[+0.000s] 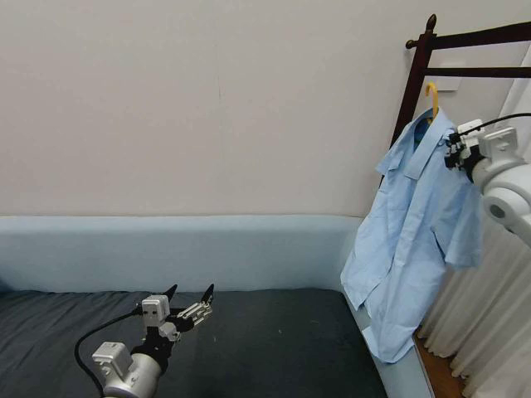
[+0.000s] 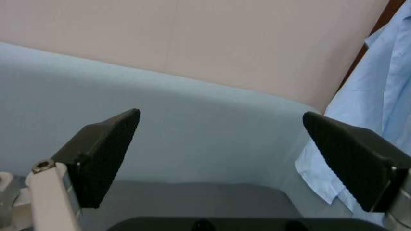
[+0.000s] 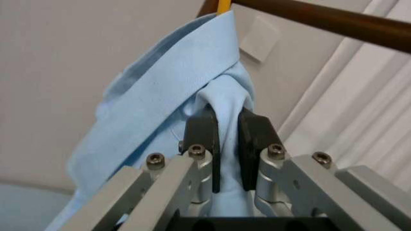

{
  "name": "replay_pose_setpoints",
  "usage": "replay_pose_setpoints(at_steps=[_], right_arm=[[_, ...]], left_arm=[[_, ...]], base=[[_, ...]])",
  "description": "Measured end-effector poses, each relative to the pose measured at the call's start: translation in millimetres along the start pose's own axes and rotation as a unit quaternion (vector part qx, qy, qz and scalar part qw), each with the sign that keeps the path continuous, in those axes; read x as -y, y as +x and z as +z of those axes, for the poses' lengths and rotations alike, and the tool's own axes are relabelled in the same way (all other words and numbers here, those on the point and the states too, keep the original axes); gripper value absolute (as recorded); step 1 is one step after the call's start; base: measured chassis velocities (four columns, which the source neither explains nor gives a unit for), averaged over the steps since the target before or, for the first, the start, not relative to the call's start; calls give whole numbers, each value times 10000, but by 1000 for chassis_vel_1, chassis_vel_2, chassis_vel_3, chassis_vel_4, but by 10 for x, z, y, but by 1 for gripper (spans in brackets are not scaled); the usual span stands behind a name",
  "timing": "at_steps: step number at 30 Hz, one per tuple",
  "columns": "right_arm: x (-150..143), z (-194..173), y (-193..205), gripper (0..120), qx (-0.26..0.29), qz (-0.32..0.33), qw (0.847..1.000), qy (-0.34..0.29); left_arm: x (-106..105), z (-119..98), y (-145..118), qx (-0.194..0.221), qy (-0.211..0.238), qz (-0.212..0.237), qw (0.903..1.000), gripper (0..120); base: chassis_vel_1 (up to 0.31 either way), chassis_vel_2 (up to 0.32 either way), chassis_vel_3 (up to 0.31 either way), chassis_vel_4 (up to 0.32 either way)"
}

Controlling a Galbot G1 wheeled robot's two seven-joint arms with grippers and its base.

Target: Pick up the clothes from the sofa and hang them on the clothes hanger.

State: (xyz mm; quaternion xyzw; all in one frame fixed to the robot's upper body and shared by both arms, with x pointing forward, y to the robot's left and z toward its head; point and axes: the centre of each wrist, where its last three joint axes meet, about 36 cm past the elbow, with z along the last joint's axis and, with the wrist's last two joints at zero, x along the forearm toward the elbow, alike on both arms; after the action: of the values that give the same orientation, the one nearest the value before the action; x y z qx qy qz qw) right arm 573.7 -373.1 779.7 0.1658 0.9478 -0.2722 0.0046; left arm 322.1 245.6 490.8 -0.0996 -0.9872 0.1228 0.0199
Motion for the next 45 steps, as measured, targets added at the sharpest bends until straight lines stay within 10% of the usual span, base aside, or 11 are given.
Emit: replay_pose_setpoints(at_steps=[20,45], right_arm=[[-159,-754,-942,7,-357,620,9966,-405],[-266,-691,-1360,7,-914,715,9887,-949]], left_arm=[[49,78,63,158,24,-31,9999,100],[-5,-131,283,481,-736,-144,9960,100]], base=[[0,0,0,0],[0,0,0,0]])
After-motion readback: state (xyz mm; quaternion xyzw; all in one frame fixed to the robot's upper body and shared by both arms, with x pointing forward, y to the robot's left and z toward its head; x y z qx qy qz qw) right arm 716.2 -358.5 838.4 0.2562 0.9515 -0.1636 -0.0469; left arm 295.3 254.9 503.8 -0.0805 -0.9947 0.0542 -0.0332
